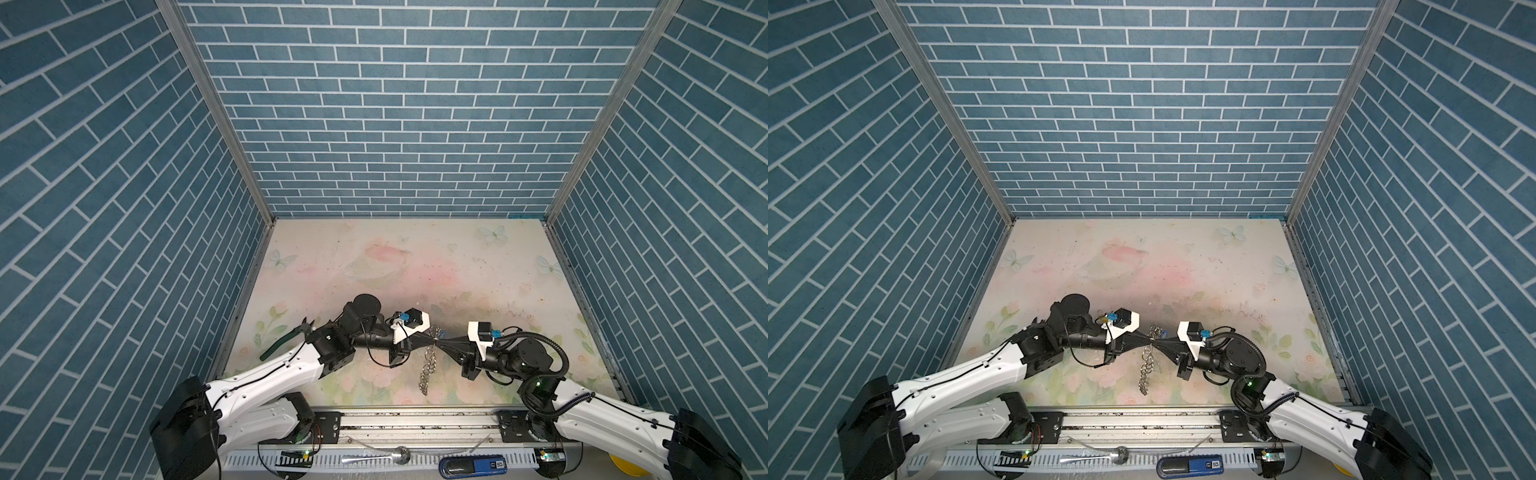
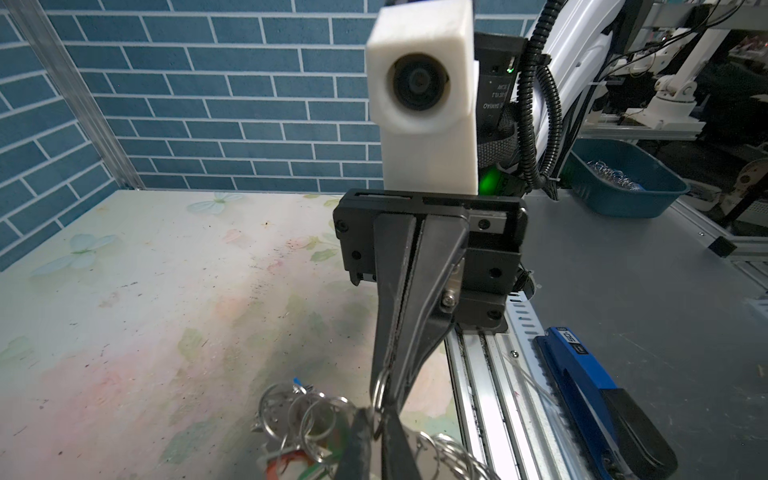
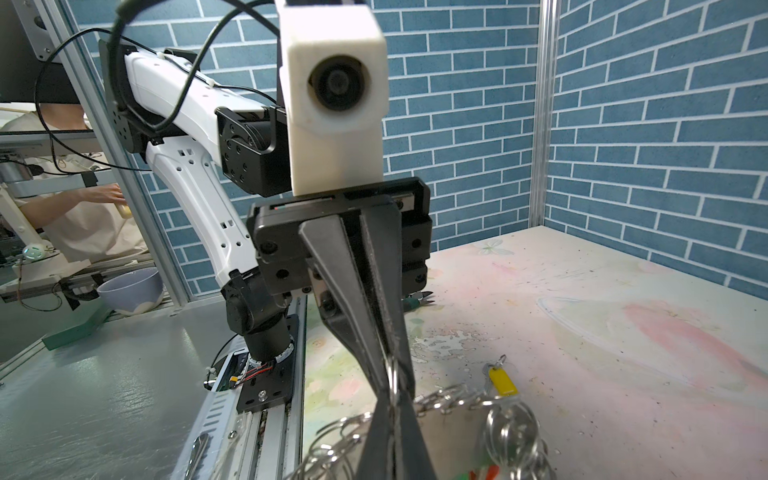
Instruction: Put the keys on the keyring
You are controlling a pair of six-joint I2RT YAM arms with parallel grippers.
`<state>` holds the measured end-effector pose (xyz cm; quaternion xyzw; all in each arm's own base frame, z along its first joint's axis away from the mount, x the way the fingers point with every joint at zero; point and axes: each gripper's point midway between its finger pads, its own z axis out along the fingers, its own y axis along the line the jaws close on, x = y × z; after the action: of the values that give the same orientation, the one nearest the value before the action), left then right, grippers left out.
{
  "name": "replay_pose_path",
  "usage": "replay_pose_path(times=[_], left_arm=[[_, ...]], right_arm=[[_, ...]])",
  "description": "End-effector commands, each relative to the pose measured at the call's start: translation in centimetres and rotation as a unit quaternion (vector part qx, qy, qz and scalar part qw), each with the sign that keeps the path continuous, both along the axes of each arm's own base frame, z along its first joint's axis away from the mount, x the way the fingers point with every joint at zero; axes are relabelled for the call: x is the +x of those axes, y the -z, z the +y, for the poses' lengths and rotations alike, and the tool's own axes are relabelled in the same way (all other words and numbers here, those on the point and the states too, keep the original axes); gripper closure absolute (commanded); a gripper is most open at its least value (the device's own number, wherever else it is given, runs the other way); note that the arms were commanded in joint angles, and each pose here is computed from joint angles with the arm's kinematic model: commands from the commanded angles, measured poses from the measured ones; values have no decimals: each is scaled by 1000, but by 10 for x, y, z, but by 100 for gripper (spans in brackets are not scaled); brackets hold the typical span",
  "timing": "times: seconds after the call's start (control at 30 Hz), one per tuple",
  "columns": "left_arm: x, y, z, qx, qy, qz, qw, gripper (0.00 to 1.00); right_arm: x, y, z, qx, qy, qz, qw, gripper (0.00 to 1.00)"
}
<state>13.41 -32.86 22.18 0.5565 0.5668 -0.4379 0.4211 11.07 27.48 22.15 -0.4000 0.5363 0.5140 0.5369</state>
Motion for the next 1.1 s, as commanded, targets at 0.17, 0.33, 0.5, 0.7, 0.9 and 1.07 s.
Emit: replay_pose_path(times=[0.17,0.33,0.5,0.7,0.9,1.07], left_arm=[[-3,-9,-5,-10,18,2,1000,98],[15,-9,-1,-1,-40,-11,999,100],[48,5,16,64,-148,-22,987,100],[82,2,47,110,-275,-38,954,100],[109,-16,97,144,-417,-51,896,100],[118,-39,141,152,-513,-63,843,100]], right_arm=[[-5,-17,-1,32,-12,-19,999,100],[4,-10,-2,15,15,-10,1000,98],[48,12,-24,-47,164,4,985,68],[79,21,-46,-111,269,26,956,52],[106,42,-33,-167,306,86,933,43],[130,69,1,-225,307,178,907,39]])
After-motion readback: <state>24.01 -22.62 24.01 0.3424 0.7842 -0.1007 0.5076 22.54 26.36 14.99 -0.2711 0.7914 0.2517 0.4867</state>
